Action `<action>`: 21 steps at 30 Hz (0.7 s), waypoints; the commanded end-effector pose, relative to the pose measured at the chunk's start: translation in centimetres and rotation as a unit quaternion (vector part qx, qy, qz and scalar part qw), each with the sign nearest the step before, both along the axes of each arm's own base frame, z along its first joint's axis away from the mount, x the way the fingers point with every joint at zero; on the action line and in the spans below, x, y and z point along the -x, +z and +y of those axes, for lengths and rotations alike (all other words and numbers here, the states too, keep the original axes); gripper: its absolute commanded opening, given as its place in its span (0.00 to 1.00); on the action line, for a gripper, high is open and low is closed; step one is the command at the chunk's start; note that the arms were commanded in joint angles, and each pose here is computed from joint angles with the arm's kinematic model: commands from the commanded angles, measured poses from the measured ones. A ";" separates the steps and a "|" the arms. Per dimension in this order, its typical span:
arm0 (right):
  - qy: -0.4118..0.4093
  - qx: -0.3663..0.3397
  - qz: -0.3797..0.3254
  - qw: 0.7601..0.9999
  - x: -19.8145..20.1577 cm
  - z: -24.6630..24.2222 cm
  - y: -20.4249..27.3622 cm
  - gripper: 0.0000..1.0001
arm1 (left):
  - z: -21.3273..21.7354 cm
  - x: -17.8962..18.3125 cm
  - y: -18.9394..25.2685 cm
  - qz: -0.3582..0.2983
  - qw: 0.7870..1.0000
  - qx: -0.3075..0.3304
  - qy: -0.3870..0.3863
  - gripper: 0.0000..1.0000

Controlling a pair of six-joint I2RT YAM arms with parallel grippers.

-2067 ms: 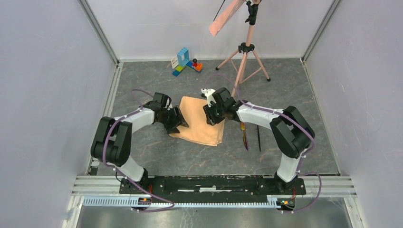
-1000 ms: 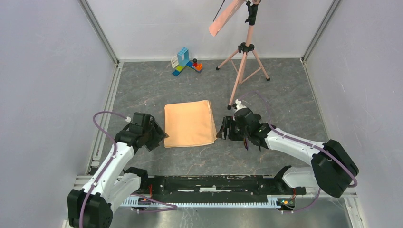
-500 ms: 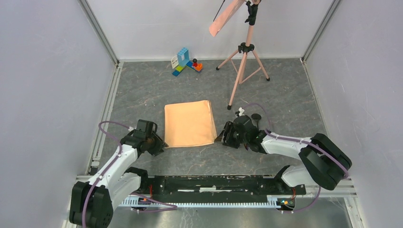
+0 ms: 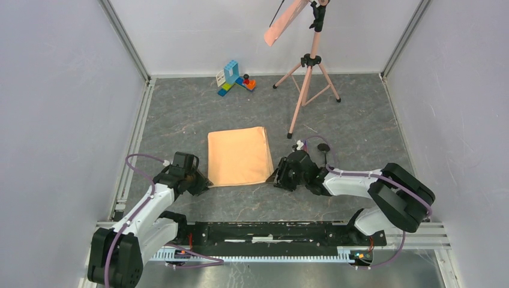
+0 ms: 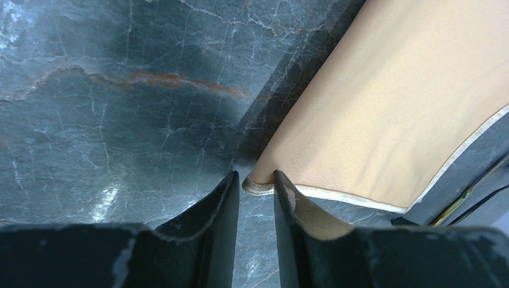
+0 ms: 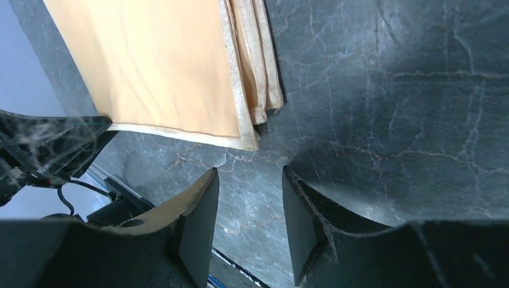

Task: Fold the napkin into a case and place the utensils inside
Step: Smooth out the square-folded napkin at the center of the board.

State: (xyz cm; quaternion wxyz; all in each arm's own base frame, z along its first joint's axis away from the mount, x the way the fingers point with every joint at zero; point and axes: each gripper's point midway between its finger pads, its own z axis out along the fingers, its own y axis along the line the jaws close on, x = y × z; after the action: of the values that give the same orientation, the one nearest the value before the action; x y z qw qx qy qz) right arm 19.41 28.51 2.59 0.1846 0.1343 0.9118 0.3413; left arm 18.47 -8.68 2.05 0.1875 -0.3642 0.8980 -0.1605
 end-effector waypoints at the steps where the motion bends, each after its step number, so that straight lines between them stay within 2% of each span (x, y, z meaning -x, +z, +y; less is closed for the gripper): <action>1: -0.002 0.049 -0.010 0.999 -1.2 -0.1 -0.7 0.49 | 0.0 -1.0 0.4 -0.025 1.000 0.003 0.008 0.34; 8: 0.061 0.180 -0.062 0.980 -2.9 -0.7 0.0 0.49 | 0.2 -1.0 0.6 -0.025 1.000 -0.008 -0.006 0.36; 14: 0.074 0.174 -0.054 0.981 -2.5 0.2 -0.2 0.46 | 0.5 -1.1 0.8 -0.030 0.999 -0.018 -0.007 0.34; 21: 0.097 0.228 -0.079 0.966 -3.0 1.1 0.7 0.42 | 0.9 -0.4 0.0 -0.018 1.000 -0.024 -0.003 0.23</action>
State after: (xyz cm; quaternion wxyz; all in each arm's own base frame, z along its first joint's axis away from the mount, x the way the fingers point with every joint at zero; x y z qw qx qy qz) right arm 21.68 29.26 2.31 0.2219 0.0015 0.9572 0.1856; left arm 18.74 -8.42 2.06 0.1972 -0.3649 0.8964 -0.1562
